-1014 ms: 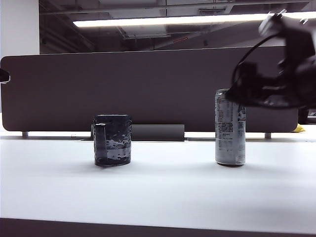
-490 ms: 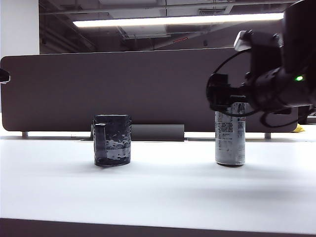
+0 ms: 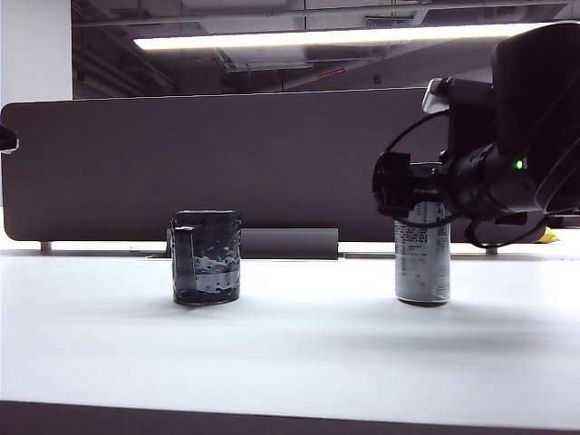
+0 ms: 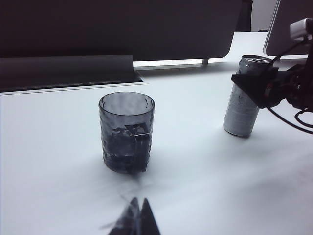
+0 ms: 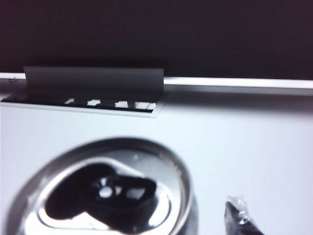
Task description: Pick up the metal can, pour some water into the cup, then place the can back on the table.
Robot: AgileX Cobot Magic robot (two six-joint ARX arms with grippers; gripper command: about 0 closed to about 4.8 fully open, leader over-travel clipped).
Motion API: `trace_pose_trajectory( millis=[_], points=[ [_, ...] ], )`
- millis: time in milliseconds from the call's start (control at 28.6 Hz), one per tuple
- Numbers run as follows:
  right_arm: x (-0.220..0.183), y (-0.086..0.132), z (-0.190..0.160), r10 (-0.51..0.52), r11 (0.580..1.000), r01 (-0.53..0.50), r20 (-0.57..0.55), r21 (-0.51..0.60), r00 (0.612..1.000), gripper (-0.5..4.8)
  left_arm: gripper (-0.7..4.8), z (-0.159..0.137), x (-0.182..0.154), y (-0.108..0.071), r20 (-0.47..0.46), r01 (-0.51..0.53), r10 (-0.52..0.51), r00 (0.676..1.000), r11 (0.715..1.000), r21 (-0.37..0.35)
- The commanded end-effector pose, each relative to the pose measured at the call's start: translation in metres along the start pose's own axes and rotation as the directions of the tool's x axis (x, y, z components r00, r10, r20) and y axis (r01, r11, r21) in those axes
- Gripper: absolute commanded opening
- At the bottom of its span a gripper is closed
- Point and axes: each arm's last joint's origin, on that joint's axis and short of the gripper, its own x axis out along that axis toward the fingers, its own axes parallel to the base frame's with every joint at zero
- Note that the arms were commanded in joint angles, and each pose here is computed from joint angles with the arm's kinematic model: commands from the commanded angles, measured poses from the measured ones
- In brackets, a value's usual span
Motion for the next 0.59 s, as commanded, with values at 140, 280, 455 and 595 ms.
trace_pose_trajectory(
  millis=[140, 280, 455, 595],
  points=[
    [0.005, 0.002, -0.005, 0.002, 0.999, -0.002, -0.002, 0.04, 1.0, 4.79, -0.05, 0.001, 0.0, 0.0, 0.012, 0.002, -0.002, 1.0, 1.0, 0.004],
    [0.008, 0.002, -0.005, 0.002, 0.999, -0.002, 0.002, 0.04, 1.0, 4.79, -0.05, 0.002, 0.0, 0.0, 0.013, 0.002, -0.002, 1.0, 1.0, 0.004],
    [0.012, 0.004, -0.002, 0.004, 0.999, -0.004, 0.015, 0.043, 1.0, 4.79, -0.05, 0.001, 0.0, 0.0, 0.012, 0.002, -0.002, 1.0, 1.0, 0.004],
    [0.013, 0.004, -0.001, 0.004, 0.999, -0.005, 0.02, 0.045, 1.0, 4.6, -0.05, 0.002, 0.0, 0.0, 0.013, 0.002, -0.002, 1.0, 1.0, 0.004]
  ],
)
